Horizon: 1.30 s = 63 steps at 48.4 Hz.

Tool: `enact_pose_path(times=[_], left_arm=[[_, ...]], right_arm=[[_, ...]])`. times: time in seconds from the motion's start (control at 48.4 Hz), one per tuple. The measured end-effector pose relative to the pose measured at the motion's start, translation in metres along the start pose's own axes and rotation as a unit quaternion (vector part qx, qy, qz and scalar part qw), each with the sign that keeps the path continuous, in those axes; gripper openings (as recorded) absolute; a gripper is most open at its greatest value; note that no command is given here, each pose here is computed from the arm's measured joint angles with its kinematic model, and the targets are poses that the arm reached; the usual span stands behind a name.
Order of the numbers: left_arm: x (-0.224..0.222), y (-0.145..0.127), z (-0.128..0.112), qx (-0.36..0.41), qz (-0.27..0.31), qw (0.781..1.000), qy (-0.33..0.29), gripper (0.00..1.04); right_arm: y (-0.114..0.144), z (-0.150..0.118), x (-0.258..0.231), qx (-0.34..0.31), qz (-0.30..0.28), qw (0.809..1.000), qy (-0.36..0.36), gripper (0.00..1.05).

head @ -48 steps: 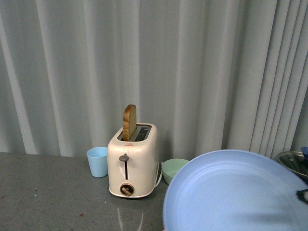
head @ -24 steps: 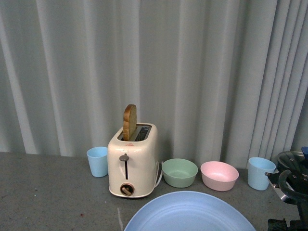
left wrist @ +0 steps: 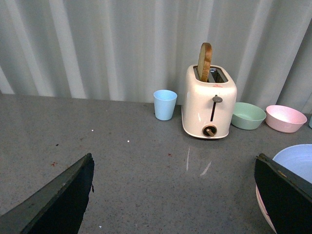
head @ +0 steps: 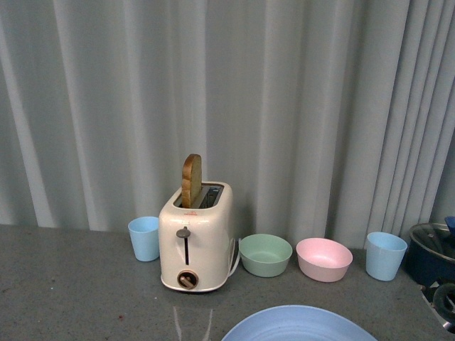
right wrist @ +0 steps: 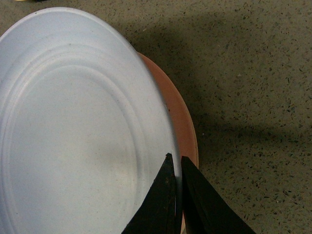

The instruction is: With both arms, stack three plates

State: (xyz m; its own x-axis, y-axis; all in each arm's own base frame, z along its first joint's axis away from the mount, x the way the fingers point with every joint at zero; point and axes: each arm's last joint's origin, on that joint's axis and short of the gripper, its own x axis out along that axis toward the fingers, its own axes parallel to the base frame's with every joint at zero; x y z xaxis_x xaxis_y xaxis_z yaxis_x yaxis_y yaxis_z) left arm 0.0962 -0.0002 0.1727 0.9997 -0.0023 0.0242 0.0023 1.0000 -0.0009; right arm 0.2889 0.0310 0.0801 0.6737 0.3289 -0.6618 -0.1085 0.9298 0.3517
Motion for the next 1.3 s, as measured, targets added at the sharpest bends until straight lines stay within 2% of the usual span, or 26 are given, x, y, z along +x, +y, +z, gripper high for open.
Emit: enact_pose_path(times=[0.538,0.765,0.889,1.013,1.138,1.303], left_arm=[[0.0,0.0,0.0,0.0,0.0,1.0,0.0,0.98],[0.0,0.0,0.0,0.0,0.0,1.0,0.0,0.98],[0.0,0.0,0.0,0.0,0.0,1.0,0.0,0.98],[0.0,0.0,0.0,0.0,0.0,1.0,0.0,0.98],[0.0,0.0,0.0,0.0,0.0,1.0,0.0,0.98],[0.0,0.0,0.0,0.0,0.0,1.0,0.0,0.98]], right_arm=[[-0.002,-0.006,0.005,0.012,-0.004,1.0,0.01,0.03],[-0.003,-0.006,-0.004,0.02,-0.01,1.0,0.017,0.49],[0.006,0.007,-0.041,0.009,0.002,1.0,-0.022,0.77],[0.008,0.019,-0.079,0.007,-0.006,0.997,-0.073,0.98],[0.015,0.027,-0.136,0.001,-0.042,0.986,-0.159,0.97],[0.047,0.02,-0.205,-0.065,-0.084,0.955,-0.277,0.97]])
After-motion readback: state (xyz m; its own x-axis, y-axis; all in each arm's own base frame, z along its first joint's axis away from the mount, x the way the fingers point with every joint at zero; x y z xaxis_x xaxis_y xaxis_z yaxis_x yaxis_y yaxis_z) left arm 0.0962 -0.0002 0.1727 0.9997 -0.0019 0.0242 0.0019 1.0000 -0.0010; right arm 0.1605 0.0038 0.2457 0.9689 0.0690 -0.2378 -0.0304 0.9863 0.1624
